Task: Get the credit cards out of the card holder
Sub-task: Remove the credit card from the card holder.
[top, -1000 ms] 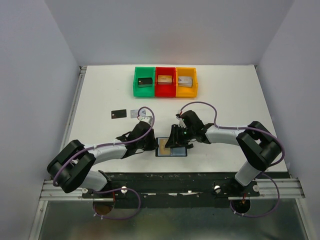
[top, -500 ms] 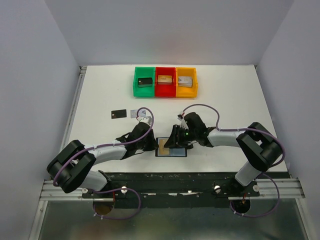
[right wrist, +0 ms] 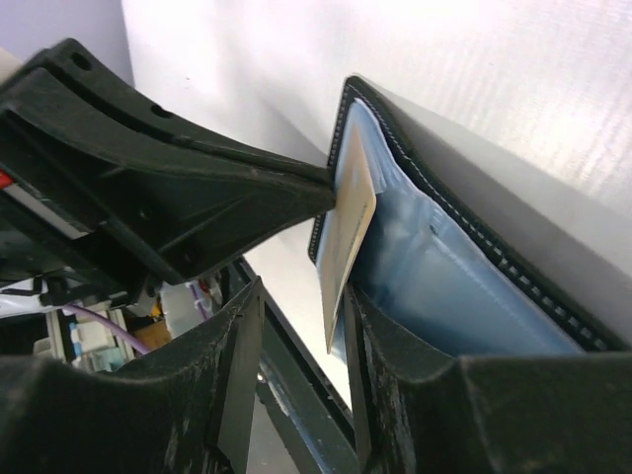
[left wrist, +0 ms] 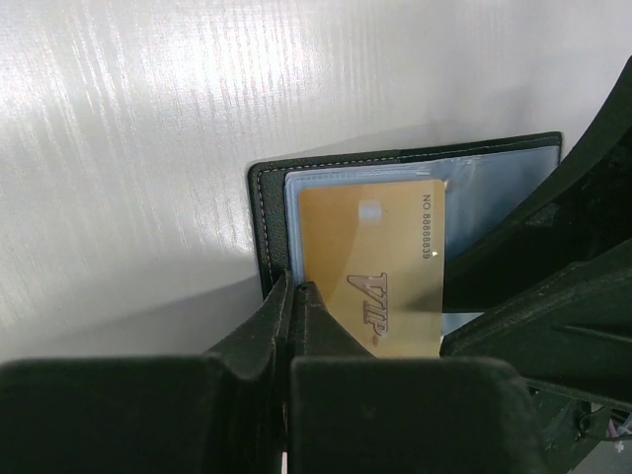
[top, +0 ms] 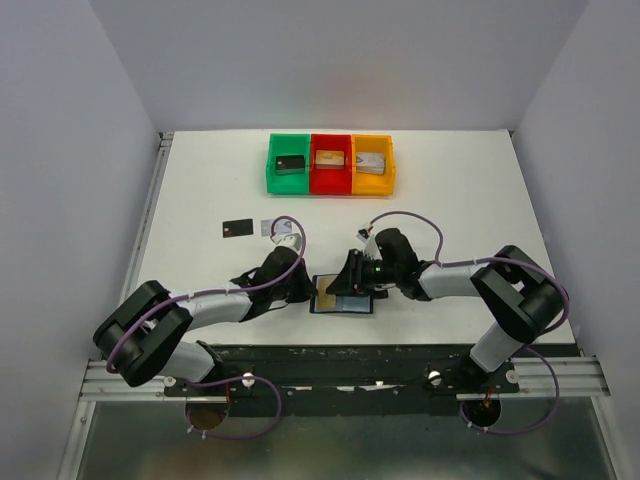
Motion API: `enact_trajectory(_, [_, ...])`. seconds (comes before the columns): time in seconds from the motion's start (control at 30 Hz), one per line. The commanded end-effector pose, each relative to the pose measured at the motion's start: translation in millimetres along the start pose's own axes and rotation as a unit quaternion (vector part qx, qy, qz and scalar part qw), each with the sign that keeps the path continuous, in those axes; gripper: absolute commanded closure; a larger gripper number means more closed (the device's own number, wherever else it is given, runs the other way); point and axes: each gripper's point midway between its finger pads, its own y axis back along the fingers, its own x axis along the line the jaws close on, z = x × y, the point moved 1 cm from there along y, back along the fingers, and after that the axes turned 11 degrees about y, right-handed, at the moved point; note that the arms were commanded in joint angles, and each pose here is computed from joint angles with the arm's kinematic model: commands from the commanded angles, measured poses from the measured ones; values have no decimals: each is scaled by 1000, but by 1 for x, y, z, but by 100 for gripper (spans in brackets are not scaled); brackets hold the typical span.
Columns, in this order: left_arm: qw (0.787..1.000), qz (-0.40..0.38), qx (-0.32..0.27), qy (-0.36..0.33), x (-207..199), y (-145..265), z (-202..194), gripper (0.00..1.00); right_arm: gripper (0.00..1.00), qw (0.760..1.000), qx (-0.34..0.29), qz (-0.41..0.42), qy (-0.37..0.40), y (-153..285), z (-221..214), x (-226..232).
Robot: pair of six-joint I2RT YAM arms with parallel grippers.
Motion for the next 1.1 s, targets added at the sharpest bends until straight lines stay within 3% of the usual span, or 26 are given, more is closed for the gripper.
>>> enact_trajectory(0.0, [999, 37, 30, 3, 28, -1, -21, 100, 55, 998, -14, 57, 14, -2, 10, 21])
enact_trajectory(1.07, [999, -2, 36, 11, 16, -3, -26, 100, 56, 999, 35, 6, 2, -17, 0, -6])
